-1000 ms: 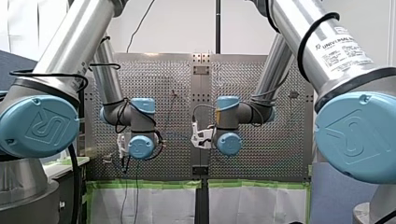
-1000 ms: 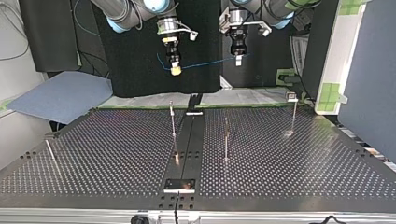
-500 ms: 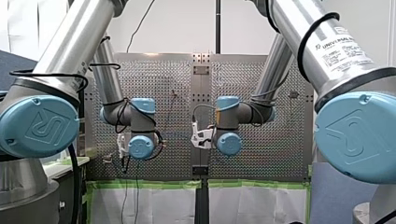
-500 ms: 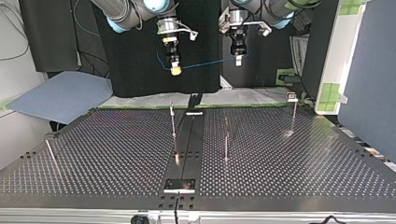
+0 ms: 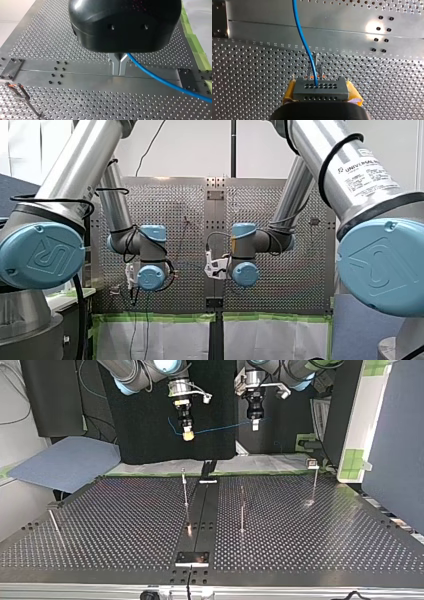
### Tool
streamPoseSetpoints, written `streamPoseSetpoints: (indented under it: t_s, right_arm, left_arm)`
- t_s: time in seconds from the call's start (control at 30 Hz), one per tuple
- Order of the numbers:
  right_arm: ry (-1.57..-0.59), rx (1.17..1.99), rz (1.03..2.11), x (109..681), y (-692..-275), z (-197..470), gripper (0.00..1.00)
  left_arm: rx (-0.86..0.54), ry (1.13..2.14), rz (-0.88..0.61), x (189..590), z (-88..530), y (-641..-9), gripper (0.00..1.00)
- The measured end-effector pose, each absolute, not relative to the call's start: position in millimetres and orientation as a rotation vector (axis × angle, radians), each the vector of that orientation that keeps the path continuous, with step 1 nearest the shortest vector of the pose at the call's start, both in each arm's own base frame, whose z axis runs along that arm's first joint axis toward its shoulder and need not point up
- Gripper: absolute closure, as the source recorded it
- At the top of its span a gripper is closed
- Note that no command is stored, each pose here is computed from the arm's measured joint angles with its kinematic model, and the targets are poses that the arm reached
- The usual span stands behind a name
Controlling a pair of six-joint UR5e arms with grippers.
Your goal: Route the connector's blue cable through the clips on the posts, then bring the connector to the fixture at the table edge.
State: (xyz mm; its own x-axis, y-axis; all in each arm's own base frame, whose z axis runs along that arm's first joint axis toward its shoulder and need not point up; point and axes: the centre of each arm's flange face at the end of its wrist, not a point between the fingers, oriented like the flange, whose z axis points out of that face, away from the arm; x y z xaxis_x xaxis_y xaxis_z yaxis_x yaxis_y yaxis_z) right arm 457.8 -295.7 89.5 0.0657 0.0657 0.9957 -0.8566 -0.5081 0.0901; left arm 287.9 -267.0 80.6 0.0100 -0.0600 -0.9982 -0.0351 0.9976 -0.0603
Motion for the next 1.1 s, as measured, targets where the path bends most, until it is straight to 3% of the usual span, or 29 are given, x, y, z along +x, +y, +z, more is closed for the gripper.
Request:
streamPoseSetpoints:
  t_s: [0.2, 0.5, 0.8, 1.1]
  right_arm:
    - [-0.81, 1.593, 1.542, 457.8, -295.1, 88.7, 1.0]
    - [-0.812, 1.676, 1.488, 454.0, -280.4, 54.7, 1.0]
    - [-0.813, 1.686, 1.48, 453.2, -279.3, 49.5, 1.0]
    - [-0.836, 1.773, 1.392, 444.1, -269.2, 19.9, 1.0]
  left_arm:
    - [-0.076, 1.561, -0.018, 288.0, 80.9, -266.9, 1.0]
    - [-0.075, 1.56, -0.018, 287.9, 81.0, -266.9, 1.0]
    - [-0.069, 1.562, -0.018, 288.1, 80.4, -268.0, 1.0]
    - [0.016, 1.642, 0.027, 282.4, 58.7, -268.6, 1.0]
